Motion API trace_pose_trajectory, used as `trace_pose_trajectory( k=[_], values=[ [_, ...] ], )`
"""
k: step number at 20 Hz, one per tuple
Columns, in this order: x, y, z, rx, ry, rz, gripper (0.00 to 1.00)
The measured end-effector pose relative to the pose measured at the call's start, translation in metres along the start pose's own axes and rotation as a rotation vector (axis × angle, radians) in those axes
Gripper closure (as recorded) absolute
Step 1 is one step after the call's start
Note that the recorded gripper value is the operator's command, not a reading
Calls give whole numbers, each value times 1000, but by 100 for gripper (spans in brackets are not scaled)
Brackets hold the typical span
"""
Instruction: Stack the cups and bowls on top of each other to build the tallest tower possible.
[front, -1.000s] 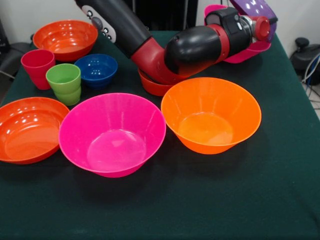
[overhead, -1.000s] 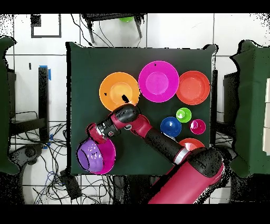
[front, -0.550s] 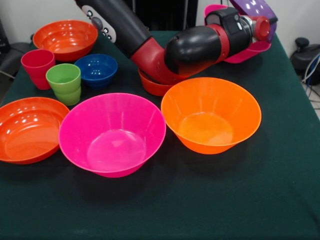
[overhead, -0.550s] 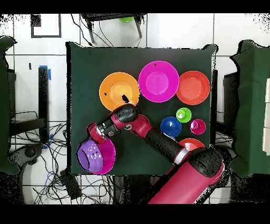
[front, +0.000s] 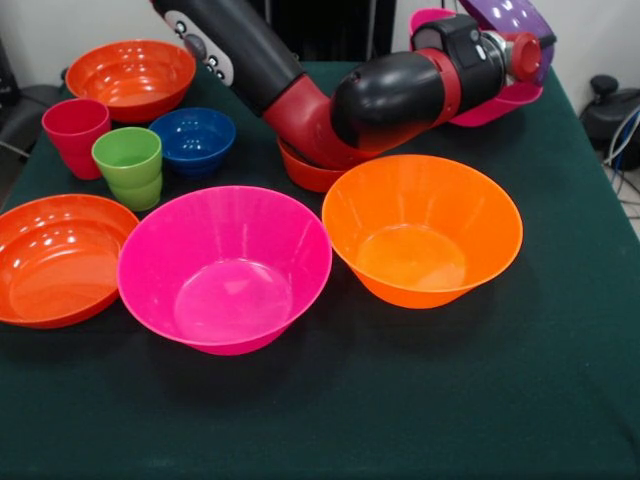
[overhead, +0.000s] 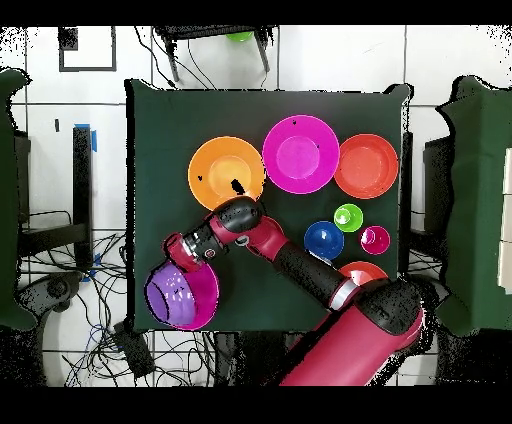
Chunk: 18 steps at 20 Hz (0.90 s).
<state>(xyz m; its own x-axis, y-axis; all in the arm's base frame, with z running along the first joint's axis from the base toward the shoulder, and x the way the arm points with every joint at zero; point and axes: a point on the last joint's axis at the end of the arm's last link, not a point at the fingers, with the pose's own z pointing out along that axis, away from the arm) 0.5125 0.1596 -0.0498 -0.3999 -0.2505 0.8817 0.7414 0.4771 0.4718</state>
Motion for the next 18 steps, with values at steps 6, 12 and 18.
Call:
trace_pose_trajectory(
  k=[6, 12, 18],
  values=[
    [-4, 2, 4, 0, -20, 1, 100],
    [-12, 5, 4, -21, -88, 3, 100],
    [-15, 6, 5, -20, -132, 5, 100]
  ],
)
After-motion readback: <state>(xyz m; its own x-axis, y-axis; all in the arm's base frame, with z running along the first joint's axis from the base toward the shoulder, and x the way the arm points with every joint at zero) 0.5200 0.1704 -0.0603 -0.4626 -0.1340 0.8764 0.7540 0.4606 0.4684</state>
